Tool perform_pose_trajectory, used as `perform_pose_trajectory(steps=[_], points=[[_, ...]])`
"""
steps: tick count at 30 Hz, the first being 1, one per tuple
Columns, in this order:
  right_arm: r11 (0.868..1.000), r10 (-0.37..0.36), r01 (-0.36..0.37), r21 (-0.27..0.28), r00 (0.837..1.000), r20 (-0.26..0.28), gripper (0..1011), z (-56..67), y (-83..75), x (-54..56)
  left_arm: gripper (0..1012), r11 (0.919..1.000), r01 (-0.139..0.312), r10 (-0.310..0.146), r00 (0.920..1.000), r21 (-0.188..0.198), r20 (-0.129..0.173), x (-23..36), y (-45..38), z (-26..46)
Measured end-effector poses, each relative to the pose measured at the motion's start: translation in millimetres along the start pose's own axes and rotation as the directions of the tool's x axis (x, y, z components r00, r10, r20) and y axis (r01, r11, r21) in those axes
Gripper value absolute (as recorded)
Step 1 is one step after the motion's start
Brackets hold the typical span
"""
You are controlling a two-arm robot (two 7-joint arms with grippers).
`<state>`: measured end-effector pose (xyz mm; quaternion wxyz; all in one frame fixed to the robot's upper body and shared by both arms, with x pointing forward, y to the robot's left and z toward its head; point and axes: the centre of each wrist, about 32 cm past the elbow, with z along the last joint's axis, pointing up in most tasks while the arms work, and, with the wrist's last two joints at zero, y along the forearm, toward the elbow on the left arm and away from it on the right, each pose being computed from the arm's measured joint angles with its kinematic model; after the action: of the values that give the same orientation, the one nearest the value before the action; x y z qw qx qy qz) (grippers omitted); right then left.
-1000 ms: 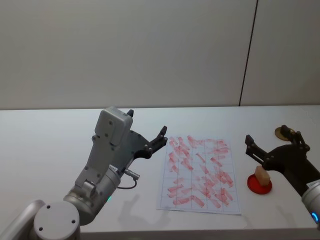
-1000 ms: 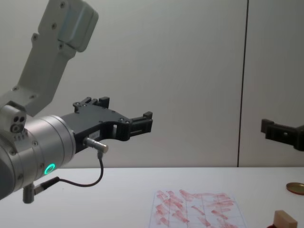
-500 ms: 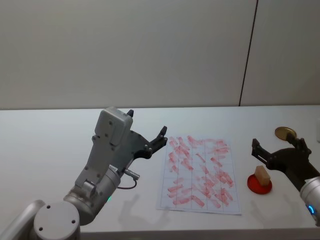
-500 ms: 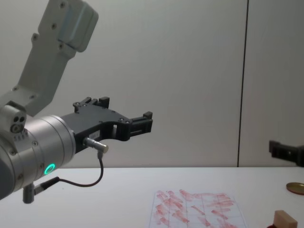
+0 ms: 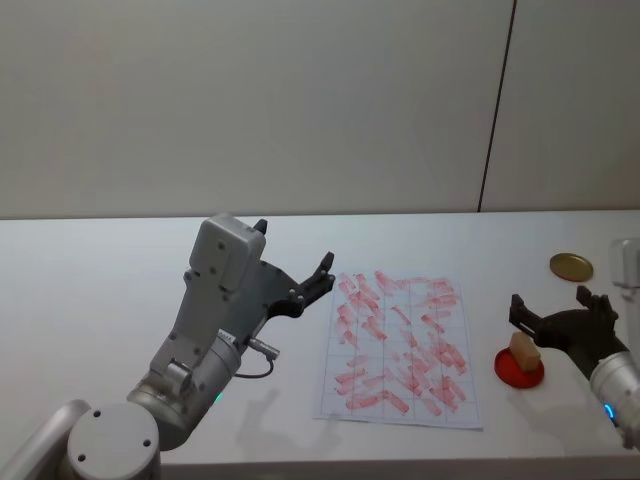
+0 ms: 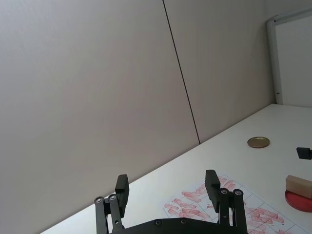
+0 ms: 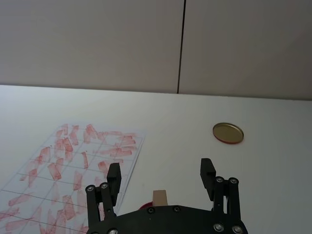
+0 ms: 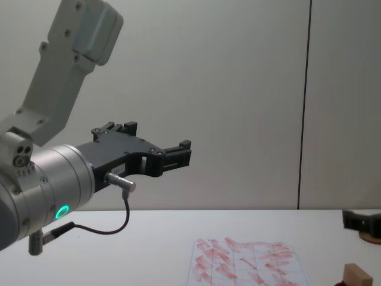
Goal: Use the one hand to pick up the stamp and affix it onto the A4 paper.
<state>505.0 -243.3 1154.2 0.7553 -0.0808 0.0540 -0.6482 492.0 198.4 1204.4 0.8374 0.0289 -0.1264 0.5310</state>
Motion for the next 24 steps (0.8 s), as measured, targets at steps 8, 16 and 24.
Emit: perform_pose_trajectory(steps=[8, 16, 24], points=[[0.997, -0.02, 0.019, -0.07, 1.0, -0.015, 1001, -8.8, 14.9, 0.9, 993, 1.0, 0.0, 0.0, 1.0, 0.0, 0.0, 0.0, 0.0, 0.0], [0.991, -0.033, 0.028, -0.133, 0.999, -0.036, 1001, -17.8, 24.2, 1.4, 993, 1.0, 0.0, 0.0, 1.0, 0.0, 0.0, 0.0, 0.0, 0.0], [0.981, -0.043, 0.032, -0.192, 0.998, -0.054, 1001, -28.4, 32.2, 2.0, 993, 1.0, 0.0, 0.0, 1.0, 0.0, 0.0, 0.0, 0.0, 0.0]])
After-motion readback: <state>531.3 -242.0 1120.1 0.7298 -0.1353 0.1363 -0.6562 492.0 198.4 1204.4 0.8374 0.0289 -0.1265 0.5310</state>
